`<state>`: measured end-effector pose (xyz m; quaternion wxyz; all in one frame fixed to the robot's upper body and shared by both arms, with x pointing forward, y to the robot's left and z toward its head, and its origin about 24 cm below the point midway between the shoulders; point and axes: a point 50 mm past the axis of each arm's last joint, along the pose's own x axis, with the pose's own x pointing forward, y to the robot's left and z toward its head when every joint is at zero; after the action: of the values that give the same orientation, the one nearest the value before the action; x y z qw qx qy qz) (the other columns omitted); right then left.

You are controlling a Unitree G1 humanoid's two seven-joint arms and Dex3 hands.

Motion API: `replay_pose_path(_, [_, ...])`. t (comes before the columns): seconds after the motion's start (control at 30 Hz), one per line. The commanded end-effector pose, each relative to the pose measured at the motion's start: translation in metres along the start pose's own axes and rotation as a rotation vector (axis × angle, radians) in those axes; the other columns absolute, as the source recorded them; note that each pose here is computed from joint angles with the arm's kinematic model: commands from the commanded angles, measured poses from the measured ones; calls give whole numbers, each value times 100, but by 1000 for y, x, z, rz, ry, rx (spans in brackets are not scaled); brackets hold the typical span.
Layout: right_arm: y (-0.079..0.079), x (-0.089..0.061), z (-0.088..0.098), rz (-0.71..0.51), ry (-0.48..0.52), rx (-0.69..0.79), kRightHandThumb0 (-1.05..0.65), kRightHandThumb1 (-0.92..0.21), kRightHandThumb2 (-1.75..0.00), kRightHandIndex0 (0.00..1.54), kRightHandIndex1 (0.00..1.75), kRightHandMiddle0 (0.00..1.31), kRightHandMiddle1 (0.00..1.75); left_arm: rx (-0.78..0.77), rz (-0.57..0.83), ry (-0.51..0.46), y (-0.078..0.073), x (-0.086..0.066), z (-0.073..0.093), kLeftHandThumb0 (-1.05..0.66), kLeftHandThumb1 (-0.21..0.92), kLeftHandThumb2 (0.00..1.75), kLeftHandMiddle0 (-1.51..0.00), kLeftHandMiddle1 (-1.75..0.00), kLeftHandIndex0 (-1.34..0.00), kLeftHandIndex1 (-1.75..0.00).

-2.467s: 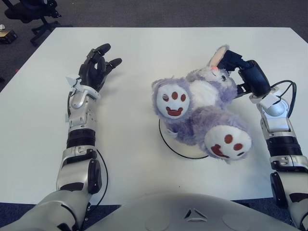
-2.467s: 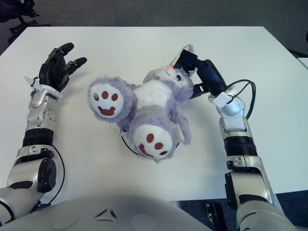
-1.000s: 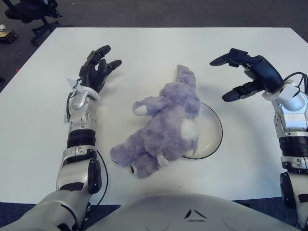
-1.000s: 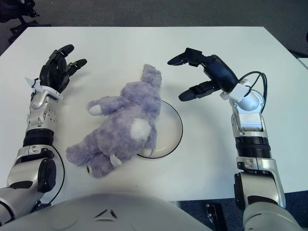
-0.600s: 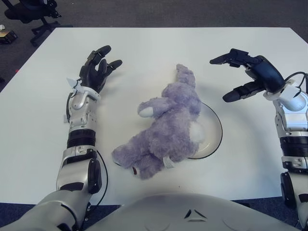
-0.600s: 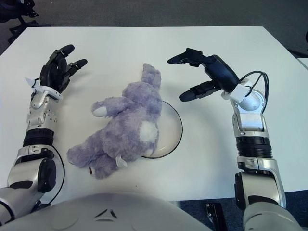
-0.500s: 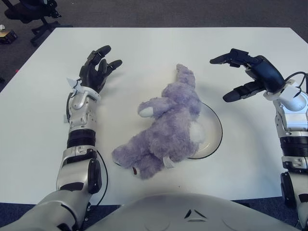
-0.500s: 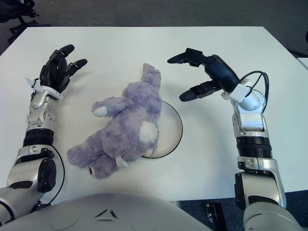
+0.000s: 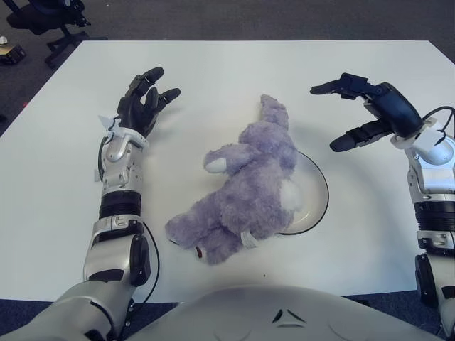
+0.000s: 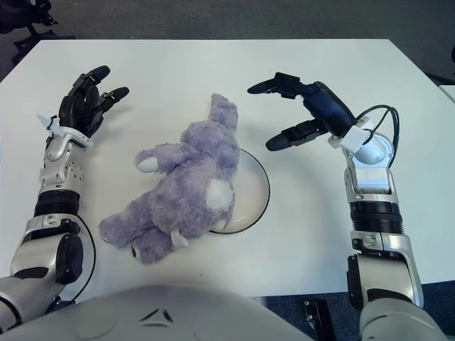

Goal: Put the doll into the plate.

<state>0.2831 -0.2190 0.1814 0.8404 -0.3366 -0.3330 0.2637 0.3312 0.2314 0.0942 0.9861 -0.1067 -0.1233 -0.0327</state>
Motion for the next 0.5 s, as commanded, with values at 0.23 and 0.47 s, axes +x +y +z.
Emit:
replay_pose_path(0.23, [-7,0,1,-13,-2,-35,-47,-80,0,60,2,45,50,-11,-17,-21,-2,3,5,-35,92,24,-59,-54,-40,-69])
replay_pose_path(0.47, [-7,0,1,-8,4,-46,-47,-80,0,60,1,45,50,-17,-20,-20,-2,3,4,-34,92,24,-59,-54,-40,-69])
